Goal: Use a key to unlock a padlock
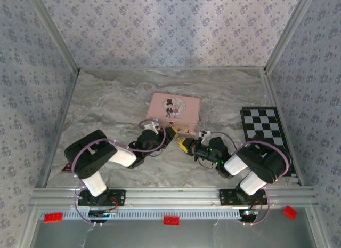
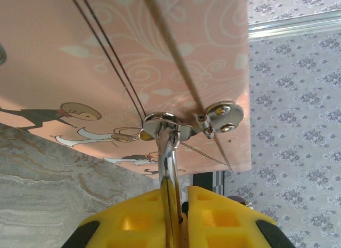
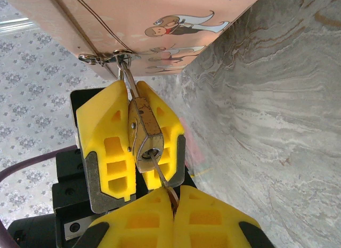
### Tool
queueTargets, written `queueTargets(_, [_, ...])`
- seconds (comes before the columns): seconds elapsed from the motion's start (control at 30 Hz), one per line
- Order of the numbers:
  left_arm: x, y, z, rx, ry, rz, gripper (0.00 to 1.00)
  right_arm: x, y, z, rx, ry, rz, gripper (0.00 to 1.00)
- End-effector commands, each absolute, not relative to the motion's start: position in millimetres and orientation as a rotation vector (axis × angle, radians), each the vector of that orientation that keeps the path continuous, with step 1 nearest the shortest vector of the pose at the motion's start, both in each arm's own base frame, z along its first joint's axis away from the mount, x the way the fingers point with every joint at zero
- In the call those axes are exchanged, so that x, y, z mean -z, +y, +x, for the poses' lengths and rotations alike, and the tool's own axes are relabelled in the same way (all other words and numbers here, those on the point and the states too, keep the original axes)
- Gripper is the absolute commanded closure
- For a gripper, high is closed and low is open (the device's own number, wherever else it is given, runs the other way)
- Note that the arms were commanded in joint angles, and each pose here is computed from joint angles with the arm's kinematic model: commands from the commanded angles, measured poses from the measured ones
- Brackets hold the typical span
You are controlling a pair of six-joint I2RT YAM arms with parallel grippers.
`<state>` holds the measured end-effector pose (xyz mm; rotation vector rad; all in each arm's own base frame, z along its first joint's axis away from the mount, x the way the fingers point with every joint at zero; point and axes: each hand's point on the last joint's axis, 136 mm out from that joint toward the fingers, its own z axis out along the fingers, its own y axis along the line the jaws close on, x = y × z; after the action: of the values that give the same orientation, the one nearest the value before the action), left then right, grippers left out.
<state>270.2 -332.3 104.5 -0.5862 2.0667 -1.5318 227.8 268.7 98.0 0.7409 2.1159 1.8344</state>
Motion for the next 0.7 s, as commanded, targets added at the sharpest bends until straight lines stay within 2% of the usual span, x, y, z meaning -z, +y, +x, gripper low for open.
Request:
queueTargets(0.0, [-153, -374, 234, 1.799, 2.032, -0.366, 1.00, -130, 265, 250, -1.846, 1.945, 0.686, 1.00])
queueTargets(0.67, [-167, -376, 233, 1.833, 2.009, -0.356, 1.00, -130, 263, 253, -1.865, 1.967, 0.661, 1.00])
